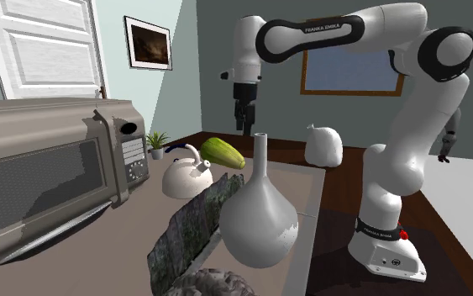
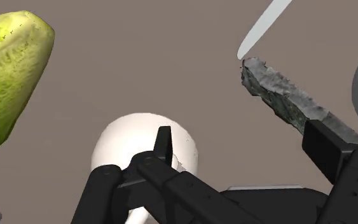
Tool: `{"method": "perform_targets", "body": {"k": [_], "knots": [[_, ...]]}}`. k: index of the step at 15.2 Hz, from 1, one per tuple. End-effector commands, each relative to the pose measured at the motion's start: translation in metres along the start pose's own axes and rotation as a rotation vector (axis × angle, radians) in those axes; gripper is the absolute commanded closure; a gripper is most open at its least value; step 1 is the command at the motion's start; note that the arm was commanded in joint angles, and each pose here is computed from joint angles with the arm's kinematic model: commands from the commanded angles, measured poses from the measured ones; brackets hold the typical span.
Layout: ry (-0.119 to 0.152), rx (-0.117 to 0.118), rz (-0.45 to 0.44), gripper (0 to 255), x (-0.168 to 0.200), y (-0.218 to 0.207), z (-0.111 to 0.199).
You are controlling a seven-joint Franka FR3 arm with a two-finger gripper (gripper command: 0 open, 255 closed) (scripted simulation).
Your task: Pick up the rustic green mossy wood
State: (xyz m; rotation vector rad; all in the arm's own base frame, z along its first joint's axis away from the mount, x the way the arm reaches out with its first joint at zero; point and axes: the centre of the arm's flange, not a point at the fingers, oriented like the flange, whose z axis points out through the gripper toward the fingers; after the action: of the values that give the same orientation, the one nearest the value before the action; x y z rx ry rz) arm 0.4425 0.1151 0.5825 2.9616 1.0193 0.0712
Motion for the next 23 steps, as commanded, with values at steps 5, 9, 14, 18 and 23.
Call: {"method": "perform_targets", "body": {"k": [5,9,14,18,23], "knots": [[-0.023,0.048,-0.230,0,0.069,-0.034,0.025],[-0.039,0.079,-0.382,0,0.108,-0.066,0.042],[-0.058,0.119,-0.572,0,0.149,-0.113,0.063],[-0.074,0.150,-0.724,0,0.175,-0.157,0.079],[-0.090,0.184,-0.888,0,0.195,-0.208,0.095]]}}
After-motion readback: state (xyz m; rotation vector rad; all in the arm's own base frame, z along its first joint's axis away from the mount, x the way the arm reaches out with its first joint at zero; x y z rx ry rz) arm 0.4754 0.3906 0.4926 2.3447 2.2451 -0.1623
